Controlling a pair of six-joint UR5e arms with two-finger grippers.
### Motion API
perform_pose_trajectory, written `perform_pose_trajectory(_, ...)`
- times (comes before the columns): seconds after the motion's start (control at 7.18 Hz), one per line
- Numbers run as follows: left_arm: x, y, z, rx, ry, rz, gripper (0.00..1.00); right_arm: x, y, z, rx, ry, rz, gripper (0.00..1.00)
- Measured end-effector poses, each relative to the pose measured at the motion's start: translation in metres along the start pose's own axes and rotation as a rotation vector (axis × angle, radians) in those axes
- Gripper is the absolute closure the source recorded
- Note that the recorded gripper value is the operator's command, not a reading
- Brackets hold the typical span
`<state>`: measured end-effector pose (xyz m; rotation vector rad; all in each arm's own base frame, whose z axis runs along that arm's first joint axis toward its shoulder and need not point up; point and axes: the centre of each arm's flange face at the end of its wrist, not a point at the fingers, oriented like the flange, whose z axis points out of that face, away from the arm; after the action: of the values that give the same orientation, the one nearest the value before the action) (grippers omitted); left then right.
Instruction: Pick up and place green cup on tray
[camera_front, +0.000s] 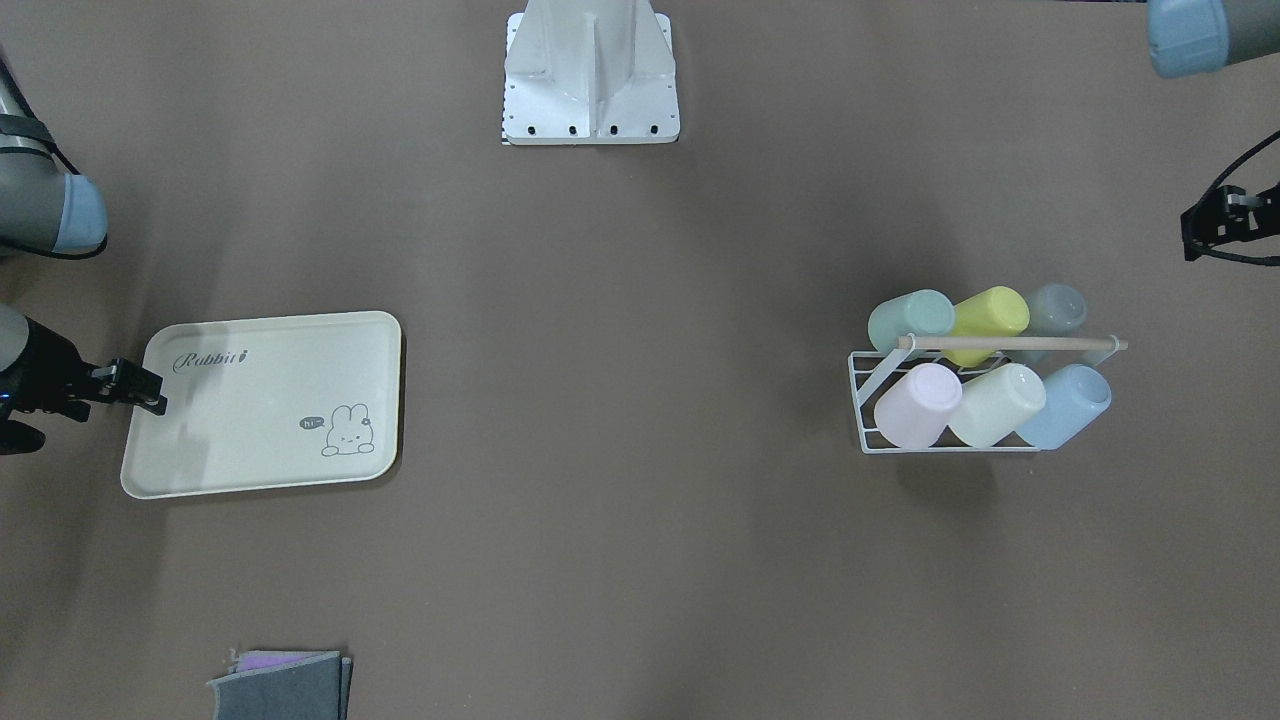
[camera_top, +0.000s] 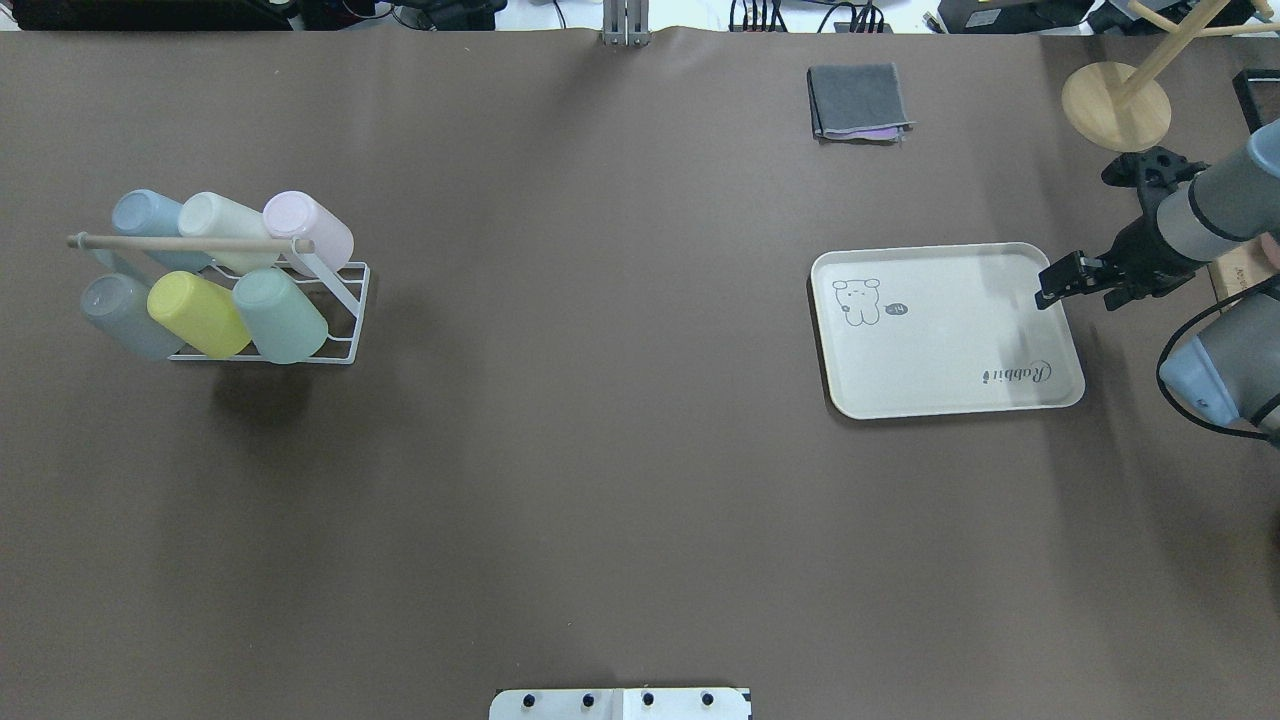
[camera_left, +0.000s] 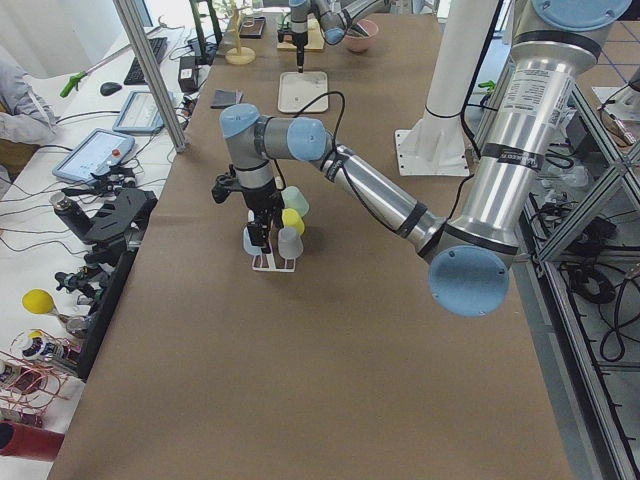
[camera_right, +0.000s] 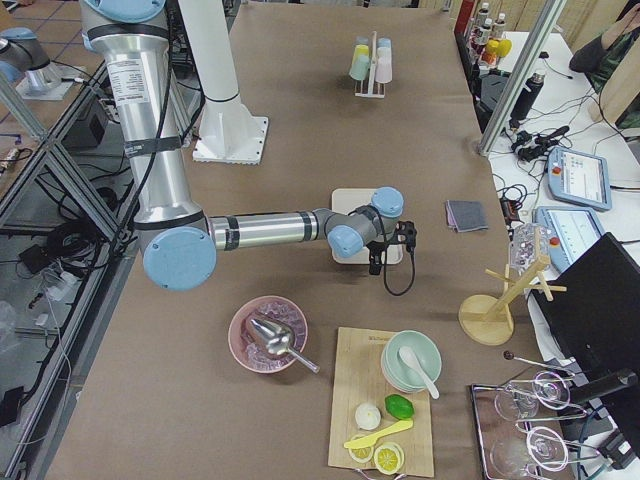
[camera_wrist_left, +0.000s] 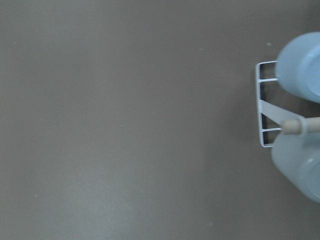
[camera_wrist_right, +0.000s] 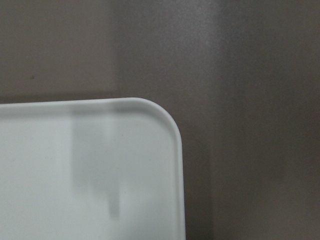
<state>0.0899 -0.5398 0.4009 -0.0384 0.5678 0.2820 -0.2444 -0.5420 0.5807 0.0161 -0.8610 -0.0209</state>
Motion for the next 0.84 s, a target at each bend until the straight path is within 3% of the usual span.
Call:
perform_pose_trajectory(0.14,0.032,-0.003,-0.01,0.005,-0.014,0.052,0.02,-0.002,0.001,0.002,-0.005,0.0,-0.003,0.3)
perform_pose_trajectory(0.42,0.078,-0.003,-0.013,0.014,-0.062,0.146,0.02,-0.003,0.002,0.004,-0.007,0.0,-0.006,0.41)
perform_pose_trajectory(0.84,0.17,0.001,-0.005,0.019,-0.276,0.374,0.02,-0.003,0.003,0.005,-0.01,0.001,-0.009,0.42)
